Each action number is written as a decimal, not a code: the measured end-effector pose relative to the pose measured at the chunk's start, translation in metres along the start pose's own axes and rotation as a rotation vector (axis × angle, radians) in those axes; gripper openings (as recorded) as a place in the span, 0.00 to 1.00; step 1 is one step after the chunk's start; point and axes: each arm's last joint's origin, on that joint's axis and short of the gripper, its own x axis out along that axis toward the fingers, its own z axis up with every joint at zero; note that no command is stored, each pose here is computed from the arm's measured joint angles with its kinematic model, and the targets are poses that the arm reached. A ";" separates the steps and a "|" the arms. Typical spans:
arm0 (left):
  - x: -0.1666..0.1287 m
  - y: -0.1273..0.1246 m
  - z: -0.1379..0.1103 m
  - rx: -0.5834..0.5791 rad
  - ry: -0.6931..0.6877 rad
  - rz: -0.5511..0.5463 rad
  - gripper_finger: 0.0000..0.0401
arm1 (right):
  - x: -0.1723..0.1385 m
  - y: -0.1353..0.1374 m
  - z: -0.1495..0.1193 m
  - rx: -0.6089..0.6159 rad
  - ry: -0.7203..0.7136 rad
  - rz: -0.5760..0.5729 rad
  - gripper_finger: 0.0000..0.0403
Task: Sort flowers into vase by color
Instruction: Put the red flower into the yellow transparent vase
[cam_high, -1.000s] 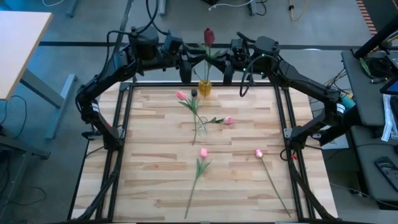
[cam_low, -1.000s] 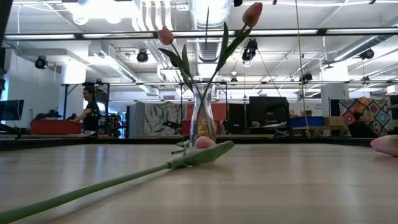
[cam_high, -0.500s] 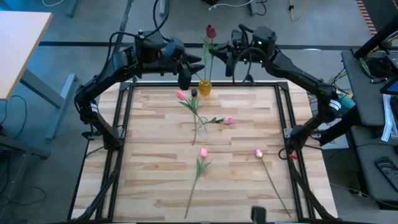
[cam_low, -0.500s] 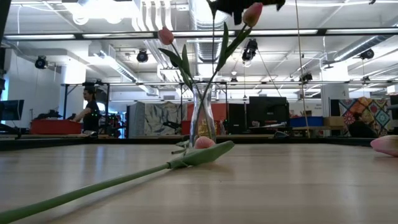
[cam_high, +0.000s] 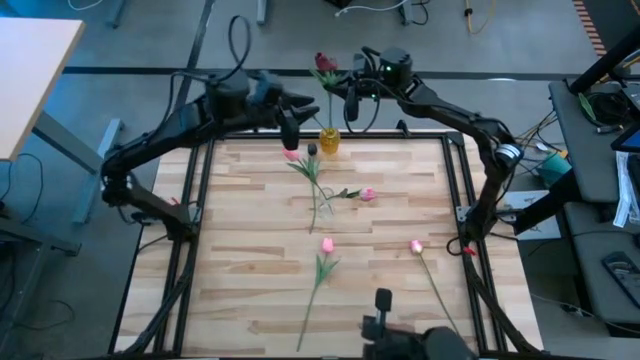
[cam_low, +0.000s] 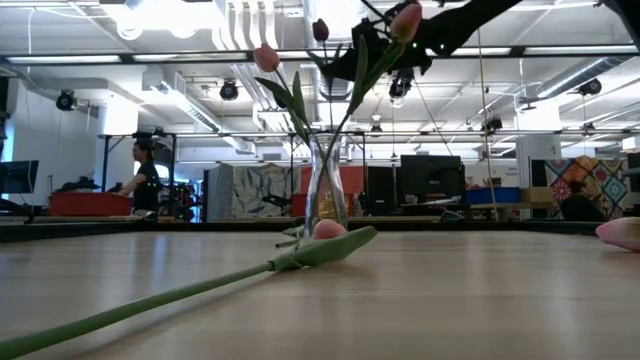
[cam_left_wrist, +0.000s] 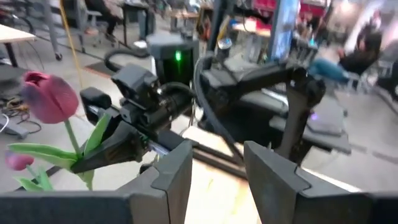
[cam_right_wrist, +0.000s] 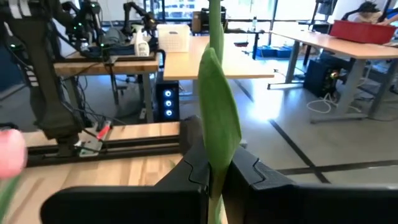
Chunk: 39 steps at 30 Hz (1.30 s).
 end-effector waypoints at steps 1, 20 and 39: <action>-0.004 0.001 -0.002 -0.009 -0.018 0.010 0.33 | 0.001 -0.002 -0.002 -0.001 0.000 -0.002 0.03; -0.065 0.011 -0.015 -0.059 -0.105 0.154 0.33 | 0.016 -0.023 -0.040 -0.009 0.035 -0.011 0.03; -0.064 0.009 -0.017 -0.050 -0.085 0.141 0.33 | 0.016 -0.022 -0.058 0.087 0.178 -0.034 0.25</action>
